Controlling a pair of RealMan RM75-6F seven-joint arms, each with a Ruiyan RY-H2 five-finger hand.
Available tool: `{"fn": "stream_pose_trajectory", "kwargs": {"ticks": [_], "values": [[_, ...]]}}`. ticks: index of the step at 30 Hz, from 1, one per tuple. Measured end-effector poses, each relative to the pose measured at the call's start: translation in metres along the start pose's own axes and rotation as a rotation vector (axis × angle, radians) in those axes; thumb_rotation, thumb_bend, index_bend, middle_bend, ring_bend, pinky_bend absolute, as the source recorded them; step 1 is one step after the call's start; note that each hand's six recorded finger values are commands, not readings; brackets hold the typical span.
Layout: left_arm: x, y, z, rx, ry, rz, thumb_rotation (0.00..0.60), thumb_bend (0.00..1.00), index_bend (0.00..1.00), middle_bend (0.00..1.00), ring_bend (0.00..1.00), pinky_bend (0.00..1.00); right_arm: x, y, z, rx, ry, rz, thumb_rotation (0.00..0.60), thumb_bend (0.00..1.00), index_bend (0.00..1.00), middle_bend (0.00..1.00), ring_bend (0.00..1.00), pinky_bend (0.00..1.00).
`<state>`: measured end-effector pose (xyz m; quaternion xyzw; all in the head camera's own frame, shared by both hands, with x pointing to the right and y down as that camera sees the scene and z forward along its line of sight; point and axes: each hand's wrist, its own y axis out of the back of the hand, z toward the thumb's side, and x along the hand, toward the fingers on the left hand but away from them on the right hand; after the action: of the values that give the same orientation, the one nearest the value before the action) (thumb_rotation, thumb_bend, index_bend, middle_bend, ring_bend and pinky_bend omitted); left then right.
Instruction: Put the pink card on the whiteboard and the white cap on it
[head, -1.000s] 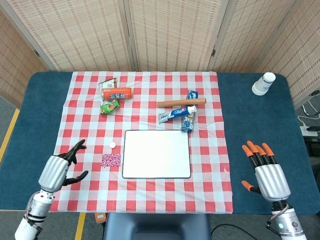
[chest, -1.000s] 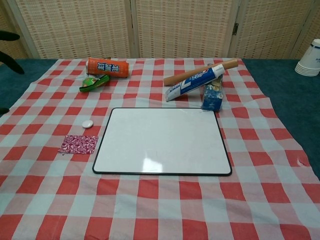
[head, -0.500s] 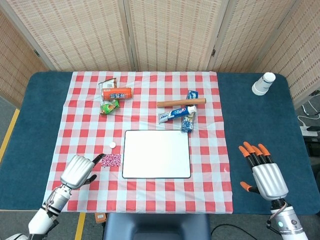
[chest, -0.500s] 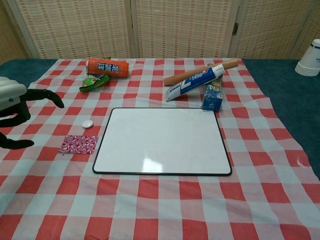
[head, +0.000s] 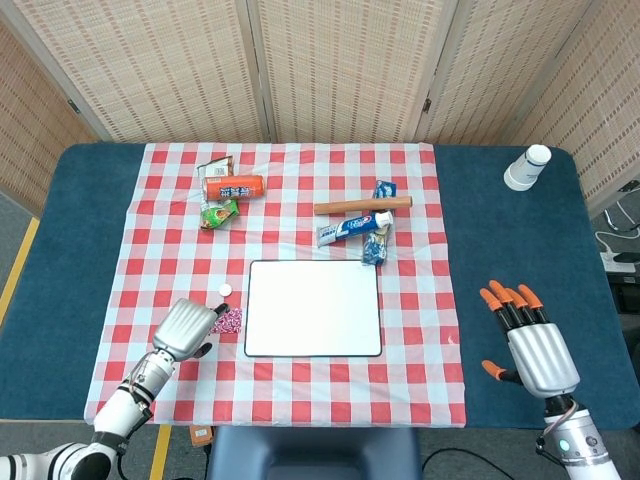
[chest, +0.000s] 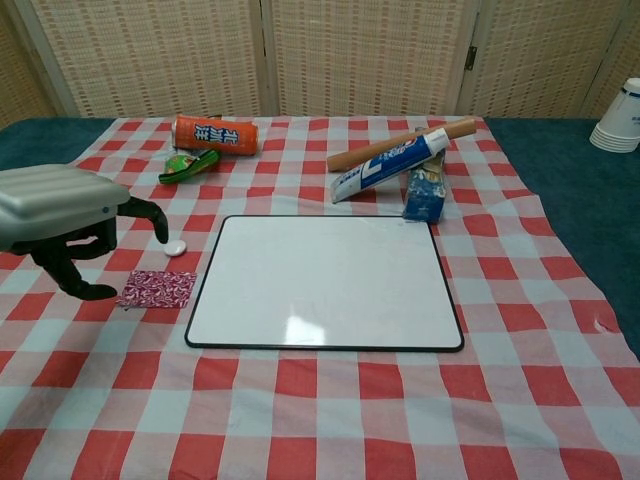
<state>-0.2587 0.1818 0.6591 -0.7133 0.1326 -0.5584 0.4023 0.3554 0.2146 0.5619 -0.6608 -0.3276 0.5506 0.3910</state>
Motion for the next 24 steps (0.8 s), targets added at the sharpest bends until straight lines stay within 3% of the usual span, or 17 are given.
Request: {"fn": "stream_pose_trajectory", "kwargs": {"ticks": [11, 19, 24], "values": [[0.026, -0.021, -0.002, -0.119, 0.124, -0.07, 0.6, 0.25, 0.26, 0.9, 1.0, 0.96, -0.002, -0.001, -0.001, 0.001, -0.005, 0.011, 0.56, 0.0, 0.0, 0.0, 0.0, 0.08], [0.03, -0.024, -0.005, -0.149, 0.161, -0.079, 0.6, 0.24, 0.26, 0.9, 1.0, 0.96, -0.002, -0.002, -0.001, 0.0, -0.005, 0.013, 0.562, 0.0, 0.0, 0.0, 0.0, 0.08], [0.031, -0.032, -0.007, -0.178, 0.19, -0.121, 0.6, 0.24, 0.26, 0.9, 1.0, 0.96, -0.003, -0.002, -0.002, -0.003, -0.007, 0.015, 0.562, 0.0, 0.0, 0.0, 0.0, 0.08]]}}
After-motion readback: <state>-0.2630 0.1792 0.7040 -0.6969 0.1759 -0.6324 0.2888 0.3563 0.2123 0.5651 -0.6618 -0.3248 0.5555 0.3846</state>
